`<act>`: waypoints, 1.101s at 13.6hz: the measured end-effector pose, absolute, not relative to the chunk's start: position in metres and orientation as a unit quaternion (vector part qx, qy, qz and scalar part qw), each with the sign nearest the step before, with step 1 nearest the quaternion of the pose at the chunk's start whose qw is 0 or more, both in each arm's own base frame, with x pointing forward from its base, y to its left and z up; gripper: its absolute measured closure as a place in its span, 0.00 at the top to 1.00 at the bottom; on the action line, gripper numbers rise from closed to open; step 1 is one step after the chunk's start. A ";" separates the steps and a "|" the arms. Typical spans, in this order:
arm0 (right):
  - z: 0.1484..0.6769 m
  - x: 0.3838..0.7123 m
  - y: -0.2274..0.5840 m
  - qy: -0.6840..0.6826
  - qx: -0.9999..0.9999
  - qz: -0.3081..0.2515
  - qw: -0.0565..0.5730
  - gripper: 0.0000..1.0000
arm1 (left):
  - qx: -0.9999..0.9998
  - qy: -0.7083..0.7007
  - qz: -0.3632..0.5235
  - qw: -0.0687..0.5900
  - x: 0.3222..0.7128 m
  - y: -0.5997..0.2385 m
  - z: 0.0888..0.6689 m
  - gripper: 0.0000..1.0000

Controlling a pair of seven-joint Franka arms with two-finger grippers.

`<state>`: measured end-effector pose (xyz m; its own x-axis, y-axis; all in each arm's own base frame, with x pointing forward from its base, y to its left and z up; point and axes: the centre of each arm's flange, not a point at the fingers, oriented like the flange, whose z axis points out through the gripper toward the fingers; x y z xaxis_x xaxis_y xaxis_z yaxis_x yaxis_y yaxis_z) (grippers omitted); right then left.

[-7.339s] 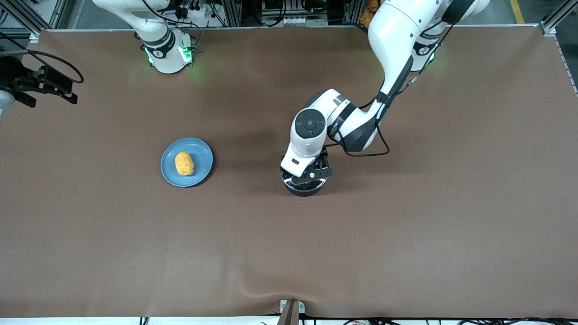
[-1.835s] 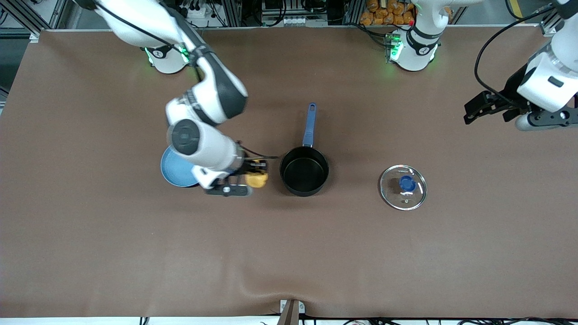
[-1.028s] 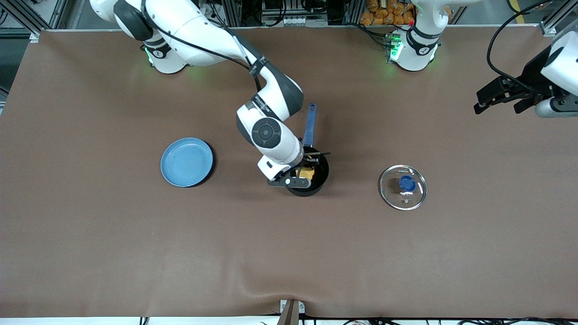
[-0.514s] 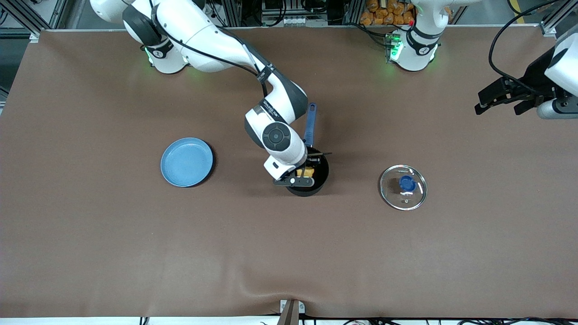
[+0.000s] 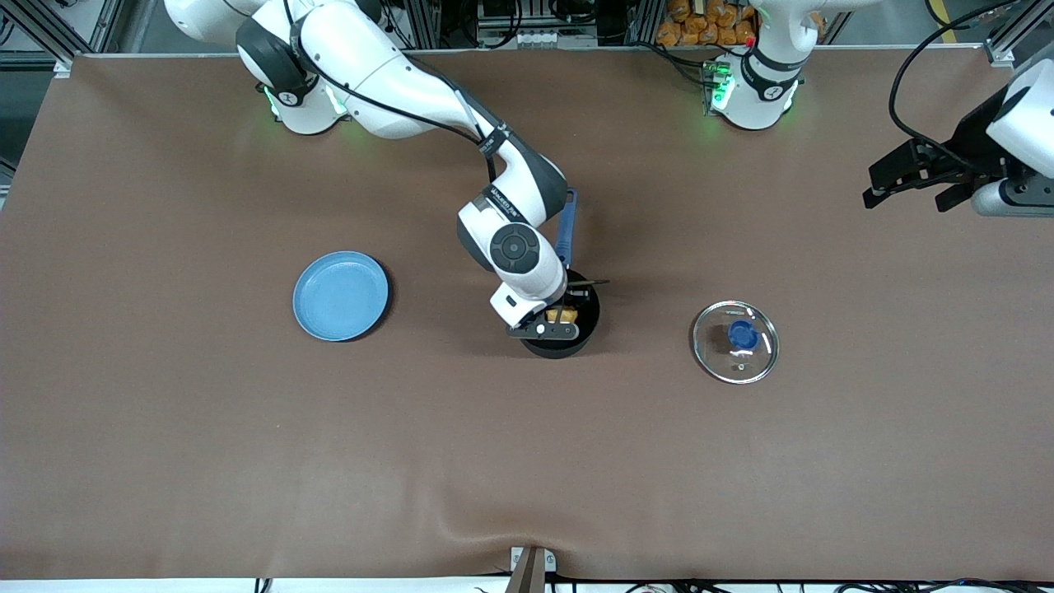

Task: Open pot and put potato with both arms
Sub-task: 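Lower the potato into the saucepan and open the right gripper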

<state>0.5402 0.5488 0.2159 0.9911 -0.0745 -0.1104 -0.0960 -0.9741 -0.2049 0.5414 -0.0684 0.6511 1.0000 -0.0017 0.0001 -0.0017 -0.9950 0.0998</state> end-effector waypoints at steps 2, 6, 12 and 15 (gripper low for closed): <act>0.215 0.540 0.549 0.045 -0.992 0.051 0.105 0.62 | 0.999 0.002 0.000 0.050 0.542 -0.062 0.651 1.00; 0.225 0.546 0.545 0.047 -0.993 0.060 0.092 1.00 | 0.999 -0.001 0.004 0.050 0.543 -0.055 0.652 1.00; 0.347 0.573 0.536 0.060 -0.990 0.040 0.118 1.00 | 0.999 -0.008 0.003 0.050 0.543 -0.062 0.651 1.00; 0.415 0.616 0.477 0.106 -0.986 0.006 0.128 1.00 | 0.999 -0.007 0.002 0.050 0.543 -0.061 0.650 1.00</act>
<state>0.6161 0.4766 0.4155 0.9775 -0.2075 -0.0386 -0.2105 -0.9447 -0.2516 0.5427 -0.0613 0.6497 0.9999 -0.0144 0.0045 -0.0148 -0.9949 0.1001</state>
